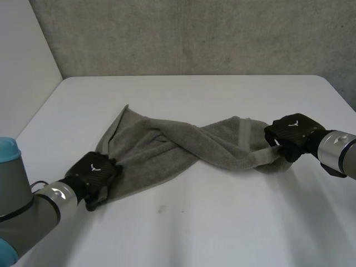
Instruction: Fold the towel.
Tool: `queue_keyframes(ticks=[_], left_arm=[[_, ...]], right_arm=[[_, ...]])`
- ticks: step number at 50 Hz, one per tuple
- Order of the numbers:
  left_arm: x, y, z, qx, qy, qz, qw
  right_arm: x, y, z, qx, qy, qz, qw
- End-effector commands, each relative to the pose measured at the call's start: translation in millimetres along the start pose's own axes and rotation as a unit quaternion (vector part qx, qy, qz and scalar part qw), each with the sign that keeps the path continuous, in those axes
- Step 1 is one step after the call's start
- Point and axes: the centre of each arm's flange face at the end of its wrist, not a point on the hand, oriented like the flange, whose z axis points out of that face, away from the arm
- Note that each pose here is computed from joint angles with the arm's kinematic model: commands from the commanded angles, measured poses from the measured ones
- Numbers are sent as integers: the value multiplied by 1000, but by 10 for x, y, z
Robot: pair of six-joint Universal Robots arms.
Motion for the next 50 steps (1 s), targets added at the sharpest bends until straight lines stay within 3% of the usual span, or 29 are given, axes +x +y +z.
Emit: queue_keyframes(ticks=[1, 35, 42, 50], left_arm=[[-102, 142, -3, -23, -14, 5, 1000], [-255, 114, 28, -3, -24, -7, 1000], [-478, -283, -259, 53, -71, -20, 996], [-900, -1031, -870, 181, -149, -84, 968]], right_arm=[[-9, 9, -1, -2, -1, 1, 1000], [36, -101, -65, 8, 11, -7, 1000], [295, -527, -390, 39, 57, -15, 997], [686, -1190, -1121, 80, 132, -34, 987]])
